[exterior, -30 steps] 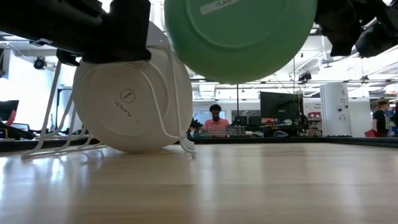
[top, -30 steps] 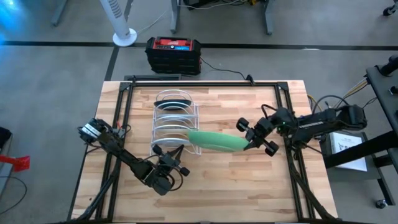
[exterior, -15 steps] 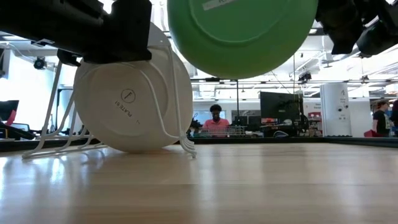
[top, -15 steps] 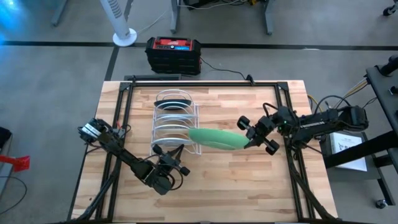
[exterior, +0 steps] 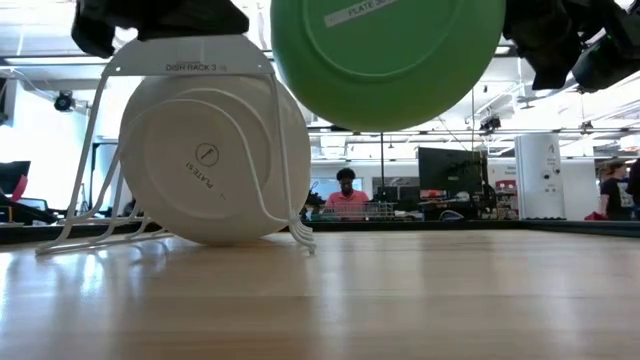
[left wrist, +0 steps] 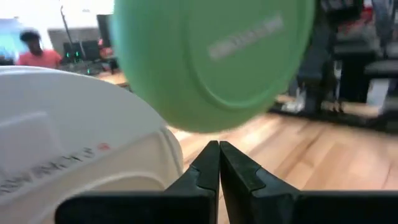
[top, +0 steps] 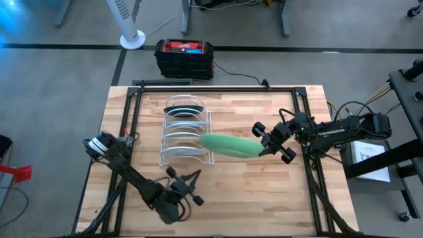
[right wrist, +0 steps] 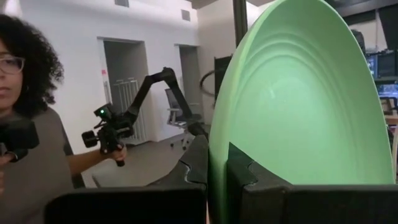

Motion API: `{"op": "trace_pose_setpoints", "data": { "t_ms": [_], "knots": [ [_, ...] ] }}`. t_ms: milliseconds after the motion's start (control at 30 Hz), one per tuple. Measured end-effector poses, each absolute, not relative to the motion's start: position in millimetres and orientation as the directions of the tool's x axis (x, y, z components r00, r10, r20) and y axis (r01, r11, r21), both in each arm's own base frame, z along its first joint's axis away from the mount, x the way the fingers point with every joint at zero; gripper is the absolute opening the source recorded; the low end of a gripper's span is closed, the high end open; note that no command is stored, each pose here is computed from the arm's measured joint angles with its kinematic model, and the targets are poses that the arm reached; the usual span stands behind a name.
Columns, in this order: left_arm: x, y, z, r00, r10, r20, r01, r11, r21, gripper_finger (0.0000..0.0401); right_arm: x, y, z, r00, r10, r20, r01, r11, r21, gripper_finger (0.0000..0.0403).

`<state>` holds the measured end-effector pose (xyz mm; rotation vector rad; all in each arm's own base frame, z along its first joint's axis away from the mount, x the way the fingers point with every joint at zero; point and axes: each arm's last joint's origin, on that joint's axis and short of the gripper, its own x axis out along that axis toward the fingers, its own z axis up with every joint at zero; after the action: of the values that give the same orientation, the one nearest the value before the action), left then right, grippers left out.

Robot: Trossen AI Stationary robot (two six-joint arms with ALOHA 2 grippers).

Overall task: Sort dishes
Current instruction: Put the green plate in the dish rack

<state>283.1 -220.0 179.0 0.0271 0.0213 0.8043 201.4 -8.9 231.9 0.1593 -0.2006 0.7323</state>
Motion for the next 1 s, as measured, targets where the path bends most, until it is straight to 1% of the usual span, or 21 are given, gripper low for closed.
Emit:
{"op": "trace_pose_setpoints", "data": {
  "t_ms": [67,100,200,300,367,433,467,567,633,833,1000],
  "knots": [
    [291,-225,169,0.690,0.724,-0.009,-0.719,0.687,0.103,0.0000,201,-9,232,0.725,0.648,0.235,-0.677,0.733,0.068,0.0000],
    [296,-227,165,0.678,0.735,-0.005,-0.730,0.674,0.114,0.0000,201,-9,231,0.723,0.651,0.232,-0.680,0.730,0.068,0.0000],
    [308,-234,157,0.667,0.745,-0.002,-0.742,0.665,0.091,0.0000,201,-9,231,0.719,0.656,0.229,-0.684,0.726,0.069,0.0000],
    [300,-246,149,0.692,0.722,-0.002,-0.722,0.692,-0.014,0.0000,201,-8,231,0.715,0.661,0.226,-0.689,0.722,0.069,0.0000],
    [288,-253,141,0.718,0.697,-0.002,-0.691,0.712,-0.126,0.0000,201,-8,231,0.713,0.665,0.224,-0.691,0.720,0.063,0.0000],
    [277,-254,131,0.733,0.681,-0.002,-0.662,0.712,-0.235,0.0000,201,-8,231,0.710,0.668,0.223,-0.694,0.717,0.061,0.0000],
    [274,-250,124,0.731,0.683,-0.001,-0.659,0.705,-0.264,0.0000,201,-8,231,0.707,0.672,0.222,-0.697,0.715,0.058,0.0000],
    [275,-230,103,0.701,0.713,-0.001,-0.679,0.667,-0.306,0.0000,201,-8,231,0.695,0.685,0.217,-0.709,0.703,0.055,0.0000],
    [276,-216,97,0.682,0.732,-0.002,-0.685,0.637,-0.354,0.0000,201,-8,231,0.695,0.686,0.217,-0.710,0.701,0.059,0.0000],
    [268,-204,97,0.680,0.733,-0.008,-0.672,0.619,-0.407,0.0000,201,-8,231,0.695,0.685,0.217,-0.710,0.702,0.058,0.0000],
    [270,-188,94,0.656,0.754,-0.011,-0.631,0.541,-0.555,0.0000,201,-8,231,0.699,0.681,0.219,-0.706,0.706,0.058,0.0000]
  ]
}}
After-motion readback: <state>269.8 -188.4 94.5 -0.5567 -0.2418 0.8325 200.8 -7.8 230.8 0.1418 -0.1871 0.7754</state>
